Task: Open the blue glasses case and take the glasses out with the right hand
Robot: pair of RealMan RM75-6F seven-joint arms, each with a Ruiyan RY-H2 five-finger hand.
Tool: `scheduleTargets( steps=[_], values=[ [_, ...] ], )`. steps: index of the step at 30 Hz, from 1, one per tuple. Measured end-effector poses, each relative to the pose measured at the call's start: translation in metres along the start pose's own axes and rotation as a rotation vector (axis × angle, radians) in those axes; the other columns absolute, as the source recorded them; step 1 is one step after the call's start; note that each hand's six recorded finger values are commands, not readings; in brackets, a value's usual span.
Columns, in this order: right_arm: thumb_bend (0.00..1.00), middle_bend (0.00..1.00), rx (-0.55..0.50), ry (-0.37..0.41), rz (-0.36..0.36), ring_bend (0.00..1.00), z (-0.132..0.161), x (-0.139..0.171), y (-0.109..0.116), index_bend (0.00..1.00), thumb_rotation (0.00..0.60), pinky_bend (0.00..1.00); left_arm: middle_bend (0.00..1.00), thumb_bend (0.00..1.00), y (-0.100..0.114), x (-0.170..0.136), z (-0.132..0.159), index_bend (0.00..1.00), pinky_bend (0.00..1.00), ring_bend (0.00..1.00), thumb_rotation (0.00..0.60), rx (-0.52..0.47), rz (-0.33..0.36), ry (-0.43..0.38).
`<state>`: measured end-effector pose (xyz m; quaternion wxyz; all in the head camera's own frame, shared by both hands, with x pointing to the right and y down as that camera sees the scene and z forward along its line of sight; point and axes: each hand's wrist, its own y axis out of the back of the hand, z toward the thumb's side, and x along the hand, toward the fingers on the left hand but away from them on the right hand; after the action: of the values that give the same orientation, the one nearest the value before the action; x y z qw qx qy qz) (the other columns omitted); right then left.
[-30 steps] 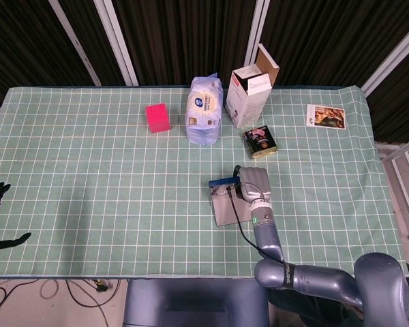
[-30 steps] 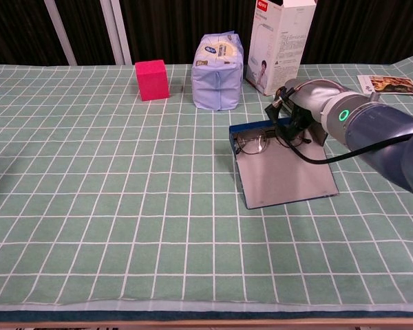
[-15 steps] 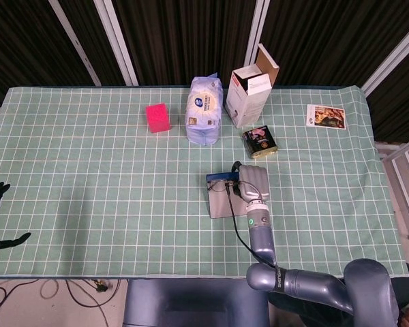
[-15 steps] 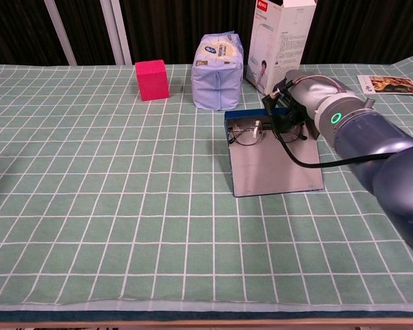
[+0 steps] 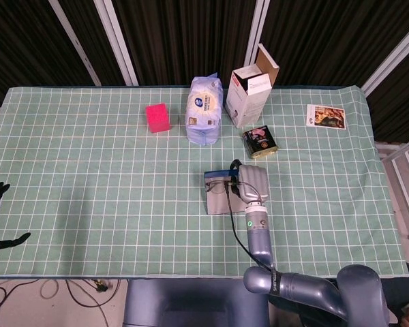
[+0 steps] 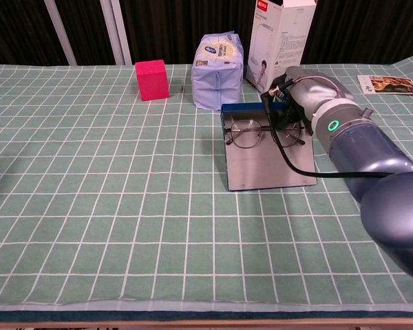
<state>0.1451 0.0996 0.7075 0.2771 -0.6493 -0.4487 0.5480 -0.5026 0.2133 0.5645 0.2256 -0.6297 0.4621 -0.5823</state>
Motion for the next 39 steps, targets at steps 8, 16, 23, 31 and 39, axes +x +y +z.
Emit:
scheduleTargets(
  steps=[8, 16, 23, 31, 39],
  values=[
    [0.59, 0.97, -0.013, -0.007, -0.012, 1.00, -0.005, 0.001, -0.002, 0.51, 0.600, 1.00, 0.00, 0.00, 0.000, 0.000, 0.000, 0.00, 0.00, 0.00, 0.600, -0.001, 0.000, 0.000],
    [0.59, 0.97, 0.006, -0.010, -0.009, 1.00, -0.008, 0.001, -0.005, 0.51, 0.600, 1.00, 0.00, 0.00, 0.000, 0.000, 0.000, 0.00, 0.00, 0.00, 0.600, -0.001, 0.000, 0.000],
    [0.59, 0.97, 0.022, -0.015, -0.013, 1.00, -0.006, -0.010, -0.003, 0.51, 0.600, 1.00, 0.00, 0.00, 0.000, 0.000, 0.000, 0.00, 0.00, 0.00, 0.600, -0.001, 0.000, 0.002],
    [0.52, 0.97, 0.063, -0.021, -0.029, 1.00, 0.001, -0.032, 0.000, 0.26, 0.600, 1.00, 0.00, 0.00, -0.001, 0.000, 0.001, 0.00, 0.00, 0.00, 0.600, -0.003, -0.004, 0.000],
    [0.35, 0.96, 0.110, -0.040, -0.013, 1.00, 0.008, -0.043, -0.005, 0.00, 0.600, 1.00, 0.00, 0.00, -0.001, 0.000, 0.002, 0.00, 0.00, 0.00, 0.600, -0.006, -0.005, -0.004]
  ],
)
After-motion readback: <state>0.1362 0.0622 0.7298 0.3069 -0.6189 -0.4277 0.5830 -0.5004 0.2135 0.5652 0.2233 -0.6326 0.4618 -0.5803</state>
